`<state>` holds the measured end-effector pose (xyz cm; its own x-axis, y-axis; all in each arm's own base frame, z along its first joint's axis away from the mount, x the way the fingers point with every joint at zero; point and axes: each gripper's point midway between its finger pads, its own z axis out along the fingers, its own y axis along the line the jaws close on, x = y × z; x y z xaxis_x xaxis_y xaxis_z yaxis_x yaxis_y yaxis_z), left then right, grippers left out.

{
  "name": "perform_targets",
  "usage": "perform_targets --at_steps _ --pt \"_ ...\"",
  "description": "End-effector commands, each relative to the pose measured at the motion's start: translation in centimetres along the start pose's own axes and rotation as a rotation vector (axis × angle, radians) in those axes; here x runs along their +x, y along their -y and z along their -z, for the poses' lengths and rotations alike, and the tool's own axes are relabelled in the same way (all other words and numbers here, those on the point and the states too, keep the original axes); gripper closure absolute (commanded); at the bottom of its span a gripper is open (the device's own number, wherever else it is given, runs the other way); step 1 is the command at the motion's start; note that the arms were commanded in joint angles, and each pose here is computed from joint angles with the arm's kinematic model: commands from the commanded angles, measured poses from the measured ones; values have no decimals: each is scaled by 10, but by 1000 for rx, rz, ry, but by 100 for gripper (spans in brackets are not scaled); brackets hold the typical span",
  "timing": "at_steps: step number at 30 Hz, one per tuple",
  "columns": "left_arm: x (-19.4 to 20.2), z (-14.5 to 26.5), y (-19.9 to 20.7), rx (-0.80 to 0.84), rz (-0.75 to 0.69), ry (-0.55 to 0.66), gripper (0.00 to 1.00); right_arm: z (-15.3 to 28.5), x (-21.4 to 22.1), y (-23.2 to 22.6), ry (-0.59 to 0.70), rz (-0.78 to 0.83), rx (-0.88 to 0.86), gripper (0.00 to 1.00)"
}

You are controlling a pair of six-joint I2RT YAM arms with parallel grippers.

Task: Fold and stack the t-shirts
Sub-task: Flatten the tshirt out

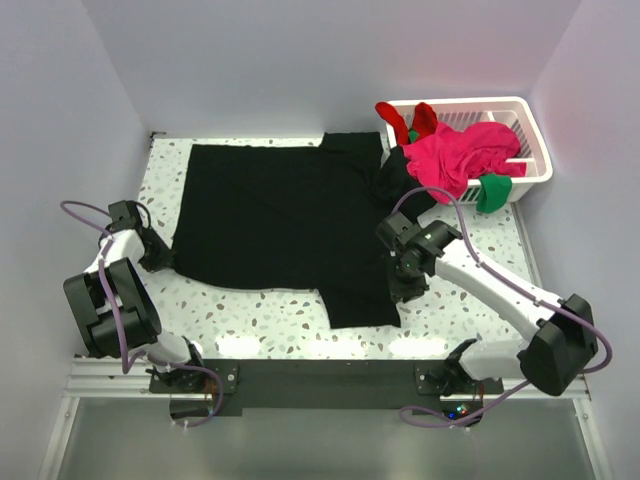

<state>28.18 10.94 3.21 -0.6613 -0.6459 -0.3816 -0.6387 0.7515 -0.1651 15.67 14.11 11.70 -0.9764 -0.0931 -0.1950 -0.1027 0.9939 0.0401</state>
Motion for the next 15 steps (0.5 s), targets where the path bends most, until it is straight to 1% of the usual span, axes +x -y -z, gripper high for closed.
perform_targets --at_steps 1,2,3,4,5,9,10,12,13,14,15 --pt "-15 9 4 33 -23 59 100 -16 1 20 -43 -31 113 54" --pt "-14 9 5 39 -23 59 100 -18 1 21 -47 -33 118 42" --pt "-14 10 5 42 -25 60 100 -19 2 21 -49 -36 116 35" --pt "-14 10 6 50 -25 61 100 -20 3 19 -48 -38 103 29" --pt "-14 10 7 54 -29 61 100 -22 8 21 -52 -37 96 27" --pt "-13 9 8 60 -29 58 100 -37 26 12 -77 -44 7 29" --pt "-13 9 8 62 -29 54 100 -42 26 6 -71 -61 -24 32" --pt "-12 9 9 67 -32 49 100 -55 40 4 -113 -75 -49 38" --pt "-13 9 9 69 -29 50 100 -60 38 -2 -103 -91 -76 41" --pt "-13 10 10 70 -31 52 100 -66 47 -4 -132 -100 -97 44" --pt "-13 10 10 70 -32 51 100 -69 49 -6 -136 -104 -111 46"
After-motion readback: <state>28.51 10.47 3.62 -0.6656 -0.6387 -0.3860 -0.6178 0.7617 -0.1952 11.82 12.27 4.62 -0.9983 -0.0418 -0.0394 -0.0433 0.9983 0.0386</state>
